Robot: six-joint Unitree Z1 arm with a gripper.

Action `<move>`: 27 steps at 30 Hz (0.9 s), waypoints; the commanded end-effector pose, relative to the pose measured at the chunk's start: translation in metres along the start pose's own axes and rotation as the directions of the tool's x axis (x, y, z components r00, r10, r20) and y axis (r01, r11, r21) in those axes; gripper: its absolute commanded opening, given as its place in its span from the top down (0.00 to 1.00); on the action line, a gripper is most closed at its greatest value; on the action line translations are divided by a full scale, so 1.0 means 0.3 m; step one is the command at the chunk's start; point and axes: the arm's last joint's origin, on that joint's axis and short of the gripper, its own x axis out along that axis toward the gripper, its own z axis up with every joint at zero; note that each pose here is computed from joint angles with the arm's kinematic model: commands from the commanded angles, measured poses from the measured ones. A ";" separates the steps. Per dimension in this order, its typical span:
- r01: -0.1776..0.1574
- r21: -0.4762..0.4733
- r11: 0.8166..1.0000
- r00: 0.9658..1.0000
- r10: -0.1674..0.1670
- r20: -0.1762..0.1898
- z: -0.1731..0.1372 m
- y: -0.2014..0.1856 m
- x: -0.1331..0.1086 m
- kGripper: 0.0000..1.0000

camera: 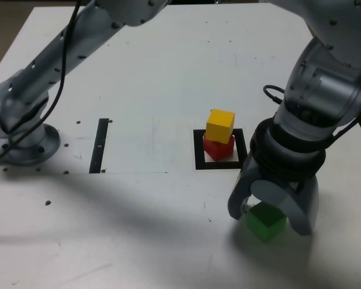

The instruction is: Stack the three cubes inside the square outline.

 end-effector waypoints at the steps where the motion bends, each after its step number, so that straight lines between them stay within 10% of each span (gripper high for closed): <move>1: -0.004 0.002 1.000 1.000 0.004 -0.002 0.012 0.002 0.011 0.11; 16: 0.000 -0.009 1.000 1.000 0.000 -0.016 0.064 0.000 0.064 0.58; 27: 0.009 0.005 1.000 1.000 -0.009 -0.004 0.070 -0.008 0.054 0.64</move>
